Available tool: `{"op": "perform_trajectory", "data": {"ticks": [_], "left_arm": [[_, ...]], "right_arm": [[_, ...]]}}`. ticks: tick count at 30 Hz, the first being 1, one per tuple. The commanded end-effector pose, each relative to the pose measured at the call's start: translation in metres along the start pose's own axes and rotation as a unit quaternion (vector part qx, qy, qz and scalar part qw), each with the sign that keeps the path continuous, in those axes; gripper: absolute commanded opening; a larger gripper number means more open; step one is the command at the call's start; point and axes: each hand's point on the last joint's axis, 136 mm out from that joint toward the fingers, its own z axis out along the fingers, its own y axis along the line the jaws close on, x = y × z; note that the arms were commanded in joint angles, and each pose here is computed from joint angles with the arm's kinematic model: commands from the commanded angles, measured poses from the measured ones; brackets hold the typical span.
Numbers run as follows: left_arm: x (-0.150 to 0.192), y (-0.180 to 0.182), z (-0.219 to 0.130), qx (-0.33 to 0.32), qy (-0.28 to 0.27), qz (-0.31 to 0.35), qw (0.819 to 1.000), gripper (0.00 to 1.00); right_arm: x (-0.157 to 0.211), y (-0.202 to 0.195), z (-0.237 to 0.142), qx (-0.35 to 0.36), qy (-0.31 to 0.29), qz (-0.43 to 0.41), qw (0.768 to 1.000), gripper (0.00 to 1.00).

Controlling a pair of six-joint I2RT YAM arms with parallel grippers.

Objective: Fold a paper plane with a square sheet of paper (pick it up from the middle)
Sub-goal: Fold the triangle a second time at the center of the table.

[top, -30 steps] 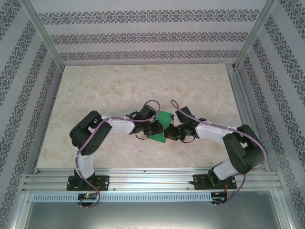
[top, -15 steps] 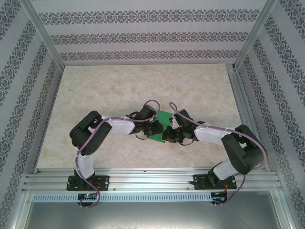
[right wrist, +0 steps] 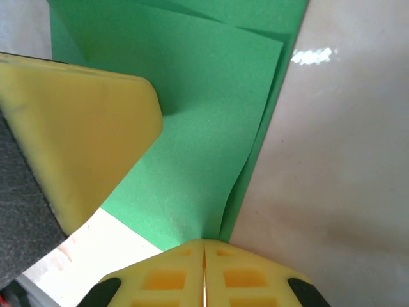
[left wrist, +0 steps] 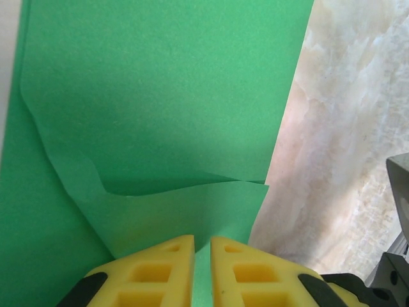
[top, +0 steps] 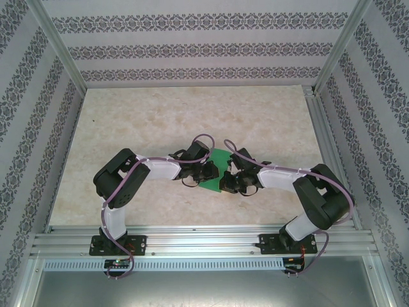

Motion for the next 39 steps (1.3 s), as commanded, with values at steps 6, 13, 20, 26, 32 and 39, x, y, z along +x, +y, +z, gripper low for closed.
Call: {"op": "perform_trajectory", "data": {"ticks": [6,13,20,26,32,39], "left_arm": [[0.008,0.010,0.006,-0.015,0.005,-0.003,1.000,0.17],[0.007,0.009,0.006,-0.012,0.006,-0.006,1.000,0.17],[0.007,0.007,0.005,-0.009,0.005,-0.006,1.000,0.17],[0.006,0.007,0.005,-0.009,0.004,-0.005,1.000,0.18],[0.003,-0.002,0.001,0.005,-0.004,0.005,1.000,0.20],[-0.001,-0.029,-0.014,0.051,-0.014,0.014,0.999,0.26]], "right_arm": [[-0.010,0.031,-0.028,-0.028,-0.045,-0.019,0.998,0.09],[-0.012,0.037,-0.012,-0.050,-0.042,-0.004,0.998,0.09],[0.004,-0.001,0.016,0.005,-0.011,0.018,1.000,0.08],[0.016,-0.025,0.020,0.049,0.002,0.024,0.998,0.07],[0.022,-0.033,0.021,0.048,0.007,0.039,0.998,0.00],[0.020,-0.031,0.022,0.041,0.004,0.047,0.998,0.00]]}}
